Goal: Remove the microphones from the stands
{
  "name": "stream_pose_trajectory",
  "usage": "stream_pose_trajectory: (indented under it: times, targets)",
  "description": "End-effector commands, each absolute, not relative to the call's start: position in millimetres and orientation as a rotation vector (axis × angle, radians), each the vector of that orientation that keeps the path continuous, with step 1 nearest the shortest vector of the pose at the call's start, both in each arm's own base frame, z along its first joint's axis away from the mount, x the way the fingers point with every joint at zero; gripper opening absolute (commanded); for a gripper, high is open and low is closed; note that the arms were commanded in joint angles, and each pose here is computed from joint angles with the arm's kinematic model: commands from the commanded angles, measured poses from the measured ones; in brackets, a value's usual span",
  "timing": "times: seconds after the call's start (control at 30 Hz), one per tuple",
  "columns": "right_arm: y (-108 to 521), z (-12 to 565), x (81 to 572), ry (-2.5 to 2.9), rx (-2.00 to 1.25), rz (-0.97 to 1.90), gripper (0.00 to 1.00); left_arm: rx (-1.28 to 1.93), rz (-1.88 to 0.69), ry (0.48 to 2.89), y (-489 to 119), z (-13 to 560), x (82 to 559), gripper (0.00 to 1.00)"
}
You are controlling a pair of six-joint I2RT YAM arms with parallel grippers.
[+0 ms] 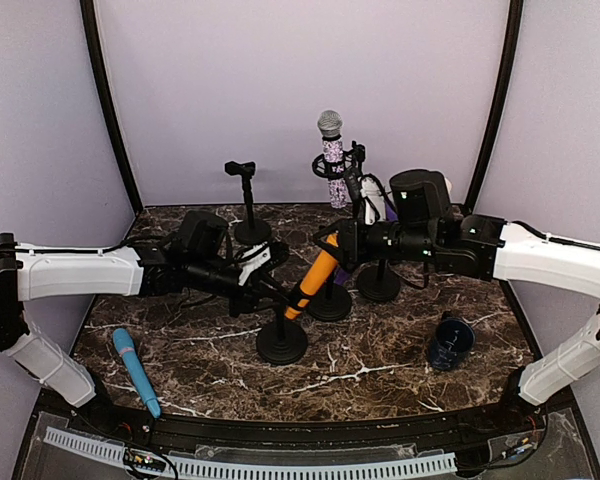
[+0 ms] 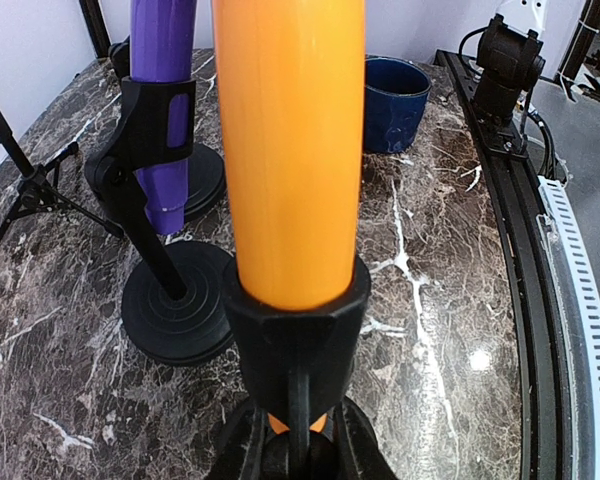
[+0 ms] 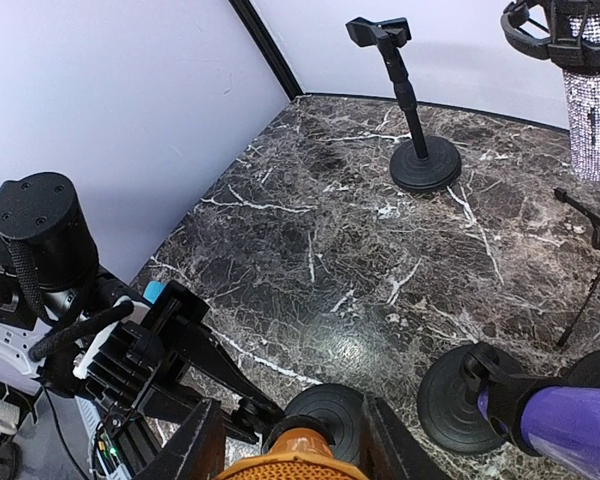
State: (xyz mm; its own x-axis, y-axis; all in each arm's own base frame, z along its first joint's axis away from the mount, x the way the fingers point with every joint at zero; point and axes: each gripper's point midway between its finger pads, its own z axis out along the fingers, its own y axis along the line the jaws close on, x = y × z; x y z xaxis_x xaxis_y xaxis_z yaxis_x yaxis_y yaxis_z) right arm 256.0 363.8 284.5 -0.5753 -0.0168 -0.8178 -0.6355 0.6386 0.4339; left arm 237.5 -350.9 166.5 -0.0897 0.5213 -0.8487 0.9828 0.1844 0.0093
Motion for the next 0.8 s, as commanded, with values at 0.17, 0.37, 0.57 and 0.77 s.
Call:
stream_pose_trajectory:
  times: [0.17,0.37,0.57,0.77]
  targets:
    - [361.6,370.0,242.7,1.717,-0.551,1.146,0.34,1.476,-0.684,1.906,-325.8,122.7,235.2,0.0]
    - [355.0,374.1,250.4,1.731,-0.491,1.139,0.34,1.48,-0.681,1.909,-325.5,120.9,234.9,0.0]
    - [347.5,370.7,263.3,1.795,-0.392,1.088,0.33,1.48,-0.673,1.905,-324.7,121.3,235.2,0.0]
    - [335.1,363.4,277.4,1.844,-0.28,1.011,0.33,1.486,-0.663,1.9,-324.7,120.6,234.9,0.0]
